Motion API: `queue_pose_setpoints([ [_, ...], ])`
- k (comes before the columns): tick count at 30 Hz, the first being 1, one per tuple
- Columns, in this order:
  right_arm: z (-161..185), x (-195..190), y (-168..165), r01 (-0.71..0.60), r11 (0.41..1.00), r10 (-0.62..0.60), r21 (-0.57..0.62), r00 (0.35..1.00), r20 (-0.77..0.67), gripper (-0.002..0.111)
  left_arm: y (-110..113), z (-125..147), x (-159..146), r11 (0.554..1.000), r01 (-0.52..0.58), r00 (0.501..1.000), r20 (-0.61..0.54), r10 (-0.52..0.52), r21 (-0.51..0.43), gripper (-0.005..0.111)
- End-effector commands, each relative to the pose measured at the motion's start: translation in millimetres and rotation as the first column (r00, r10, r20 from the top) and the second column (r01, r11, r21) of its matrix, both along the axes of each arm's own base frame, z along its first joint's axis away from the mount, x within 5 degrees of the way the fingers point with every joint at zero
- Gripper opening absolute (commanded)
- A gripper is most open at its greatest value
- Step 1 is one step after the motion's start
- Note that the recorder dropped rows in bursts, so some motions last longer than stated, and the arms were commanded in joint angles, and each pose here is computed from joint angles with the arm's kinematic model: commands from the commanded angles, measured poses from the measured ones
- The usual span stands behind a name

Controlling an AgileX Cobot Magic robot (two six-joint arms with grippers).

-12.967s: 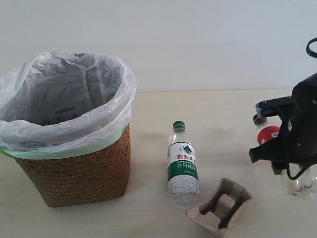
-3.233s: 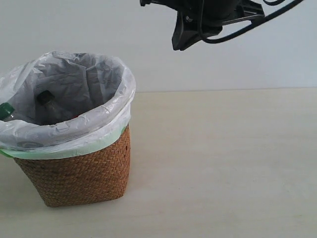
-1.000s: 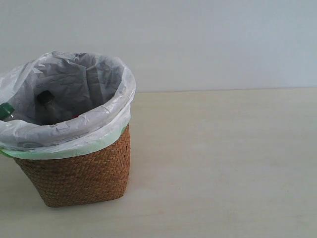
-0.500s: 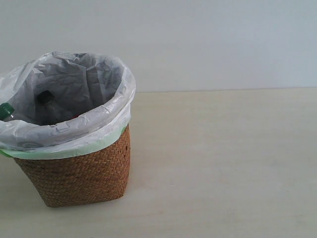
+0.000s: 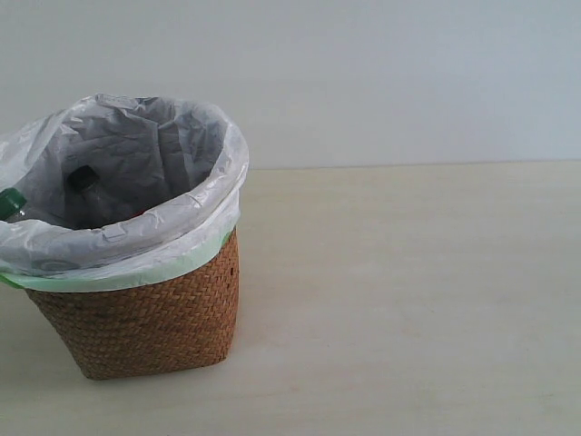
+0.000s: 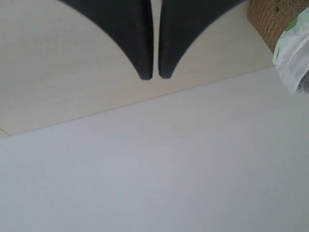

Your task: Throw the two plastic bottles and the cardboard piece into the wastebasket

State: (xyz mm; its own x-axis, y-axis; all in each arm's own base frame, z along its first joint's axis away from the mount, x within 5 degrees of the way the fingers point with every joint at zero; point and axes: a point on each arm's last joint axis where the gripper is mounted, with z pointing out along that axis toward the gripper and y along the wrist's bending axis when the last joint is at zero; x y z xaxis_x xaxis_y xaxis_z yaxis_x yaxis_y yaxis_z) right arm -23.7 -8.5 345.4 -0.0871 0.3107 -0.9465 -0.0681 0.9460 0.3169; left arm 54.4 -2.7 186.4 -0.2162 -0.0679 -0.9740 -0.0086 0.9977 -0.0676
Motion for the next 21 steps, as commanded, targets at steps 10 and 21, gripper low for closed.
queue_pose_setpoints([
  [10,-12,8,2,0.001,1.000,0.000,0.004,1.000,-0.030,0.000,0,-1,0,1.000,-0.006,1.000,0.002,0.006,-0.006,0.006],
  [21,-60,44,9,-0.016,1.000,0.016,0.004,0.998,-0.066,0.000,0,-1,0,1.000,-0.006,1.000,0.002,0.006,-0.006,0.006],
])
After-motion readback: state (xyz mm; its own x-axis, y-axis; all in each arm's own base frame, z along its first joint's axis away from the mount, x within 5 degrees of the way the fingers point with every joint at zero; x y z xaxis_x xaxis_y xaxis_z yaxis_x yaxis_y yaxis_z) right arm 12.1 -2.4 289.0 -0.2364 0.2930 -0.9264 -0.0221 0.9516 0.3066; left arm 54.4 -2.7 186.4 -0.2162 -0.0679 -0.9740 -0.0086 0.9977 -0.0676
